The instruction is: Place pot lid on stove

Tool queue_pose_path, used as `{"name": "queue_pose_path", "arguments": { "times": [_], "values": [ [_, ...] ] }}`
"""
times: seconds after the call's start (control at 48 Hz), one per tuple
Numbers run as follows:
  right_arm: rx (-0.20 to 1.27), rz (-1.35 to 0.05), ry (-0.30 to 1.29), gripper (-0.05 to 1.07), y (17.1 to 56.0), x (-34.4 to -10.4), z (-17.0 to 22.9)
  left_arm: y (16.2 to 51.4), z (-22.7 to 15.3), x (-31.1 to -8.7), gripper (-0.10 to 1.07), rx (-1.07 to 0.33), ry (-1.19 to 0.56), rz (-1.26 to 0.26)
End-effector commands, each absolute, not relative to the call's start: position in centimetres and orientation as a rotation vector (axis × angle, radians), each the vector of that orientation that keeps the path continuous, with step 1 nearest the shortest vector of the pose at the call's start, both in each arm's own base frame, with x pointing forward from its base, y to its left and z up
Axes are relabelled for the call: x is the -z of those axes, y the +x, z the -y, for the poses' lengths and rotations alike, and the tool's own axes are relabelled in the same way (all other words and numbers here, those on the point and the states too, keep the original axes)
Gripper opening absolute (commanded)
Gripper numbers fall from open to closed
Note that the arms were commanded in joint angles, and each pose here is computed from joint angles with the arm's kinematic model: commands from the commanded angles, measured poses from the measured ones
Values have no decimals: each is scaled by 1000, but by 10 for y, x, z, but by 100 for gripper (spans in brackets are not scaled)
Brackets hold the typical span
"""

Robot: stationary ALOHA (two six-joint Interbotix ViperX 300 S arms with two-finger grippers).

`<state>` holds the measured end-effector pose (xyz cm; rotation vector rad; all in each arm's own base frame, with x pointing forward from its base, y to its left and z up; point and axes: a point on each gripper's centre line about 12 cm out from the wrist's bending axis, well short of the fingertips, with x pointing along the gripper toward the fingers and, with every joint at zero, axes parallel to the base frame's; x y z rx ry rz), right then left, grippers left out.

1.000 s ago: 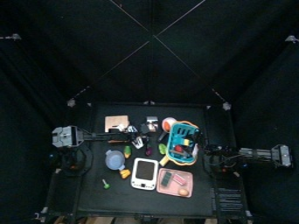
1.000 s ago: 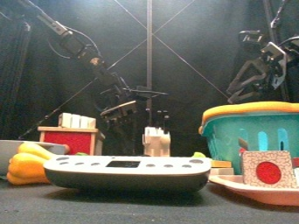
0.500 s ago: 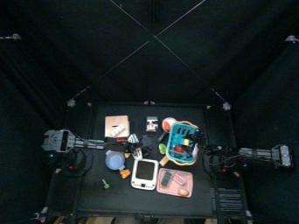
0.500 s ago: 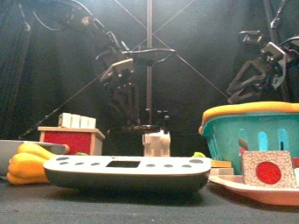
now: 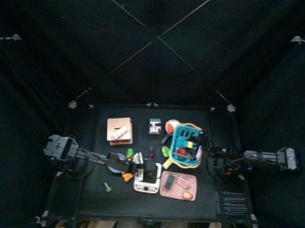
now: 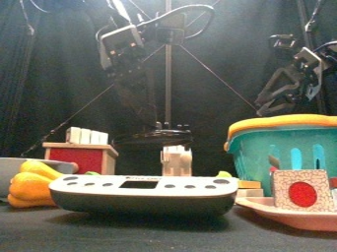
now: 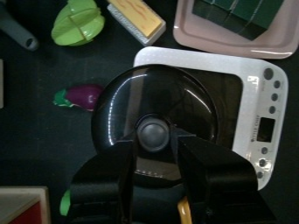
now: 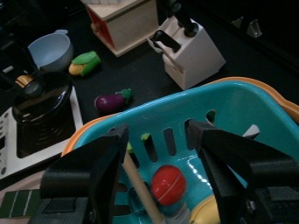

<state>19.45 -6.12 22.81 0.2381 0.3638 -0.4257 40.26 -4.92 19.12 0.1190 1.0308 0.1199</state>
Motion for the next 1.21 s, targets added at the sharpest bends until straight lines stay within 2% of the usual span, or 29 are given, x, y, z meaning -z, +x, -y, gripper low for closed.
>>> {"name": "queue_pose_path", "arguments": {
  "times": [0.0,0.271,0.521,1.188],
  "values": [
    [427,-350,243,91,197,-233,63,411,53,-203,65,-112,125,-997],
    [428,-346,247,91,197,-233,64,421,61,-189,65,-103,140,-1027],
    [421,-345,248,91,197,-232,64,424,61,-187,65,-127,137,-1071],
    [418,-341,246,91,197,-233,64,428,74,-178,65,-48,98,-1071]
  ]
}}
